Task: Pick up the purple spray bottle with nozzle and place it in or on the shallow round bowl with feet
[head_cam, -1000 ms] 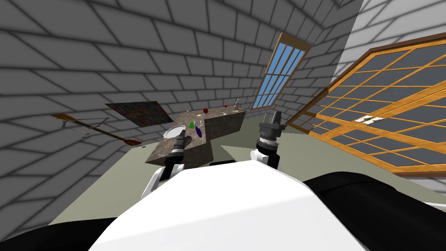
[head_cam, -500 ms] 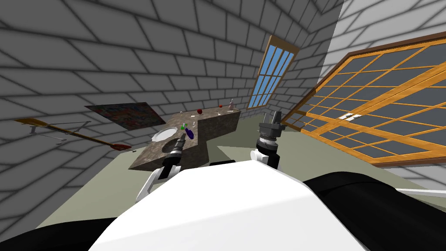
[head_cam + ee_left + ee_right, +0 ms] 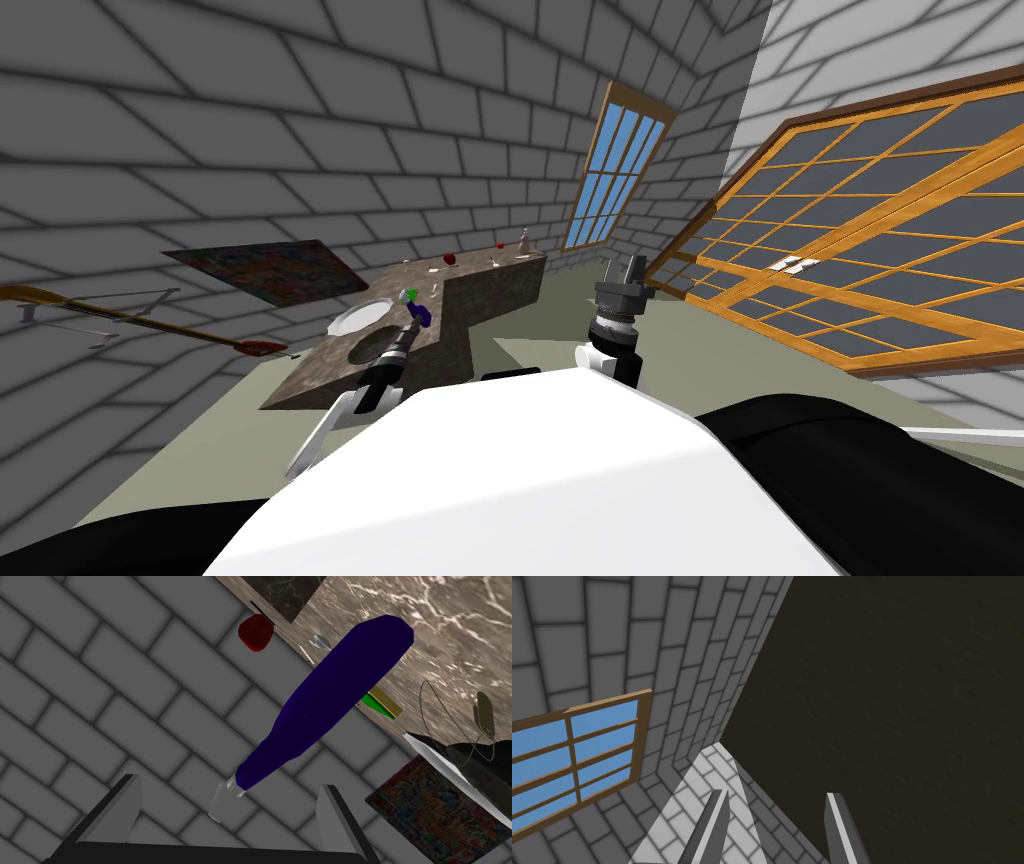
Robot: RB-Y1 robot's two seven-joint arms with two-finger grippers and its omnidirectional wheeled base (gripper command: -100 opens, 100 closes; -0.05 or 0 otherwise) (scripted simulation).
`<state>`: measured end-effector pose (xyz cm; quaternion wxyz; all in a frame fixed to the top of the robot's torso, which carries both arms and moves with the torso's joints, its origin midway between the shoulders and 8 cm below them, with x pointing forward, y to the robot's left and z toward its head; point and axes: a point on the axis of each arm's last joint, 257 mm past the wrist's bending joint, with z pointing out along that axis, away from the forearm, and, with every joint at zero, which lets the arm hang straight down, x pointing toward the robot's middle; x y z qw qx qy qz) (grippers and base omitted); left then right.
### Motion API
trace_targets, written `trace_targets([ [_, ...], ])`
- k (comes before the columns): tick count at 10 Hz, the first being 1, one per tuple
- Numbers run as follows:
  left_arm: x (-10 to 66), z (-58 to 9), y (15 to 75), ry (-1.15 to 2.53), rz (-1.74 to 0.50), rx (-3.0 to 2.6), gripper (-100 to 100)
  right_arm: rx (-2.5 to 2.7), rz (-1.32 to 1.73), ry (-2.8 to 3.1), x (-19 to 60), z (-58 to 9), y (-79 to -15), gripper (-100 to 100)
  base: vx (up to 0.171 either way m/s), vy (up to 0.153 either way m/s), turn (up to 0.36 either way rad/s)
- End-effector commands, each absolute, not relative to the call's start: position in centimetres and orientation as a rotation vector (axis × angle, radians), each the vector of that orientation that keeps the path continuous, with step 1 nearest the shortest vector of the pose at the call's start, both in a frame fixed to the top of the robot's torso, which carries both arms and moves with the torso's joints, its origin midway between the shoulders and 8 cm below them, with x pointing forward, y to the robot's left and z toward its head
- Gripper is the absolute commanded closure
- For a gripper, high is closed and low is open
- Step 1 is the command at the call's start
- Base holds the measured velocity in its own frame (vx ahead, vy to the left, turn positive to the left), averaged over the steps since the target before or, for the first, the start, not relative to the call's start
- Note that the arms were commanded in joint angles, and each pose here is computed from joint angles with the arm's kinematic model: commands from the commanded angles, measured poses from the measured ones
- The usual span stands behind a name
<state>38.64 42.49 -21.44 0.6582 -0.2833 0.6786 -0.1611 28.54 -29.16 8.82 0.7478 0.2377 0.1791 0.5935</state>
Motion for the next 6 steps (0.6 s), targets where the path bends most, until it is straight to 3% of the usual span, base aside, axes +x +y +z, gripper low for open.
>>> trace_targets([
  [1, 38.3, -21.9, 44.2, 1.579, -0.277, -0.595, -100, 0.520, 1.298, 0.392, 28.5, 8.8, -29.2, 0, 0.073, -0.049, -0.026],
  [6, 37.4, -22.9, 49.0, 1.680, -0.033, -0.451, -100, 0.520, 1.298, 0.392, 28.5, 8.8, -29.2, 0, 0.072, -0.049, -0.014],
])
